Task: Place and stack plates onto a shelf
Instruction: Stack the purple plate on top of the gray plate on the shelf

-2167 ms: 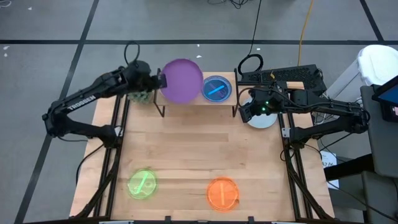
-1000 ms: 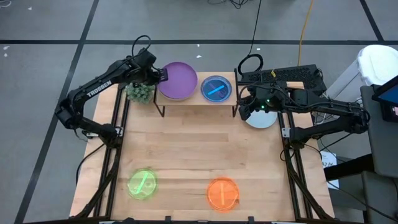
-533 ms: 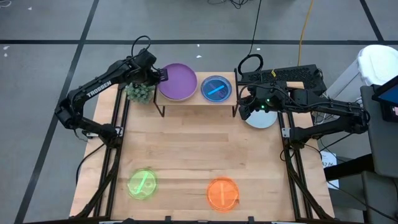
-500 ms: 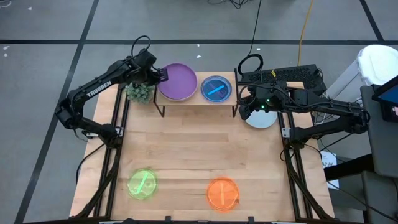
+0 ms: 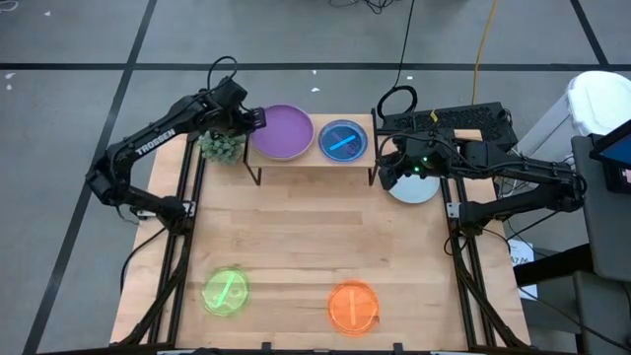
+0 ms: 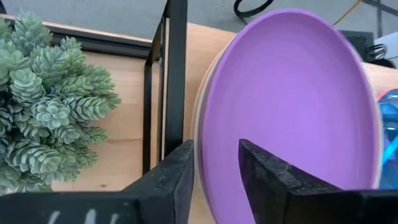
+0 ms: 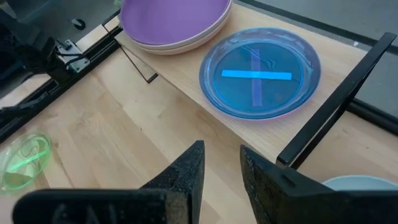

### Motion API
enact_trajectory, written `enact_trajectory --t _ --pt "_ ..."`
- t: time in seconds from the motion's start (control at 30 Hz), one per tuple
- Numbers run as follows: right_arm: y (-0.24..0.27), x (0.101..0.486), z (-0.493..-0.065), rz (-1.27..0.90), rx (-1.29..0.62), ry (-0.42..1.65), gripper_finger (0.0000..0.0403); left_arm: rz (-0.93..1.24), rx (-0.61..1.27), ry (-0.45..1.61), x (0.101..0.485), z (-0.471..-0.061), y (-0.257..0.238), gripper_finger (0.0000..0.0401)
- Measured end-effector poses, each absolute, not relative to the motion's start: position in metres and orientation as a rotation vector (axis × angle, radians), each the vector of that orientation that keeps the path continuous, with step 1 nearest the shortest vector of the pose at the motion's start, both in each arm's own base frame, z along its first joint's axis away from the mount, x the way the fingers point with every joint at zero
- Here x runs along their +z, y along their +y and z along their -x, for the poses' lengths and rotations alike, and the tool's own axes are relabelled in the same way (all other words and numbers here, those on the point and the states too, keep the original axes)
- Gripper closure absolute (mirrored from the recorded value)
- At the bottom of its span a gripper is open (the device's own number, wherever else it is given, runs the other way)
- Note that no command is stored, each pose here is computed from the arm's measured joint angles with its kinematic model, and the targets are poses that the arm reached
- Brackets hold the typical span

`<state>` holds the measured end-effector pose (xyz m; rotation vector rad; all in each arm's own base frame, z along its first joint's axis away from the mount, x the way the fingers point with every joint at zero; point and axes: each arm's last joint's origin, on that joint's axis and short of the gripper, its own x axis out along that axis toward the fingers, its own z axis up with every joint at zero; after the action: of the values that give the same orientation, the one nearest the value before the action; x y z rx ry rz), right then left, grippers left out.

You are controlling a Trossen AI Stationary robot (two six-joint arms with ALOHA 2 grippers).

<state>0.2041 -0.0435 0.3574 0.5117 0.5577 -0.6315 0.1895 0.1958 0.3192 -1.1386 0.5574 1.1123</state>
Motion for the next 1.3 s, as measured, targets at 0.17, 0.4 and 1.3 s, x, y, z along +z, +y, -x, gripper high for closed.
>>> enact_trajectory --t 0.17,0.4,1.3 --pt "-0.0435 0.3574 -0.2041 -0.539 -0.64 0.549 0.0314 1.107 1.092 0.542 0.3254 -0.1866 0.1921 0.0268" --pt "-0.0434 0.3573 -0.2041 -0.548 -0.64 0.548 0.0314 1.058 1.09 0.649 0.3203 -0.1837 0.1894 0.0291" --pt "-0.0426 0.357 -0.2044 -0.577 -0.62 0.553 0.0314 0.982 1.086 0.637 0.3266 -0.1802 0.187 0.0348"
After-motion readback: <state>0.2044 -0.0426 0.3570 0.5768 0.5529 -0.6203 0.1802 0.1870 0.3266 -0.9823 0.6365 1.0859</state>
